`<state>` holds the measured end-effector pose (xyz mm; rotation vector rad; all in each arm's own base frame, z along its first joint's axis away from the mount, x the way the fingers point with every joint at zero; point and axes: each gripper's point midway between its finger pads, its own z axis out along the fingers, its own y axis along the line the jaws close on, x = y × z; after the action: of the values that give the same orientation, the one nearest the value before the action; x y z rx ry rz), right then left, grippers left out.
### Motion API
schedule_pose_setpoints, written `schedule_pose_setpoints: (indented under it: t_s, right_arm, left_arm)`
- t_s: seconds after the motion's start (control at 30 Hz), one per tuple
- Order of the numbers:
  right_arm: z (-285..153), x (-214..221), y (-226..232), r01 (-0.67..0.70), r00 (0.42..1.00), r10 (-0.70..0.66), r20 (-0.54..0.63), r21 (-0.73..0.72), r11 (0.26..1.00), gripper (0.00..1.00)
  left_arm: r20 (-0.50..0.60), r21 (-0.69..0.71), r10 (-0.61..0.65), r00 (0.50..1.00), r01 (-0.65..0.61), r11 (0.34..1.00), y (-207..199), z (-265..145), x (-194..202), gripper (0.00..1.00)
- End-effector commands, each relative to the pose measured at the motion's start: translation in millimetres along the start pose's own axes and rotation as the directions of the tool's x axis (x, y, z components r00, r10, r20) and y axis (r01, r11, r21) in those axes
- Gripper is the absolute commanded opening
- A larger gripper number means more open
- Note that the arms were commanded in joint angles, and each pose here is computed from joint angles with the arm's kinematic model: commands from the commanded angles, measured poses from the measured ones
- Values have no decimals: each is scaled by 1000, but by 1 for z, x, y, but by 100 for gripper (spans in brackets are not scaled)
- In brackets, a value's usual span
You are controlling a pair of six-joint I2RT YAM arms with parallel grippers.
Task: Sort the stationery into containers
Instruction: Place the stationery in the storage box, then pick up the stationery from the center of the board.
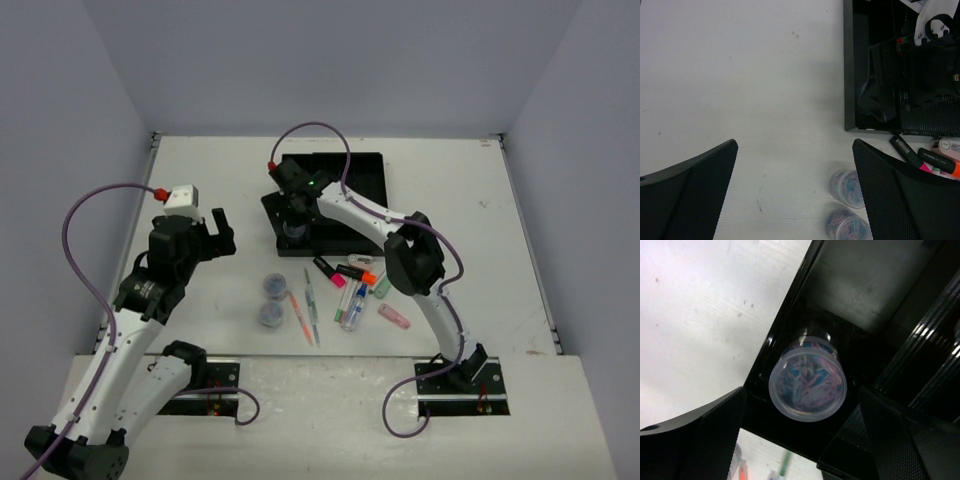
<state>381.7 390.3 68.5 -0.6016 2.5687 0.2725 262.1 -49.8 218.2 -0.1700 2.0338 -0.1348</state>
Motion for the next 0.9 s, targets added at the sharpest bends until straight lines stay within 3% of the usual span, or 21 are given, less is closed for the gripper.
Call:
schedule_pose_setpoints:
  t_s: [0.0,0.23,0.4,0.6,0.87]
  right_arm:
    - [-37,-33,2,16,993,-18,117,21,1000,99]
    - [-107,-49,-11,8,971,-17,237,40,999,99]
    - [-191,-49,-44,-88,919,55,390,67,994,99]
    - [-209,9,-104,-249,900,144,412,213,945,99]
    - [-194,65,-116,-287,899,195,391,192,938,99]
  left_arm:
    - [45,-4,-3,999,3,1000,0,2,-14,100]
    - [-9,3,-28,1000,28,1000,-5,8,-7,100]
    - [-198,84,3,980,14,996,-47,29,36,100]
    - [-326,31,123,937,-119,992,-90,30,101,100]
    - [-470,131,208,858,-165,978,-111,51,175,100]
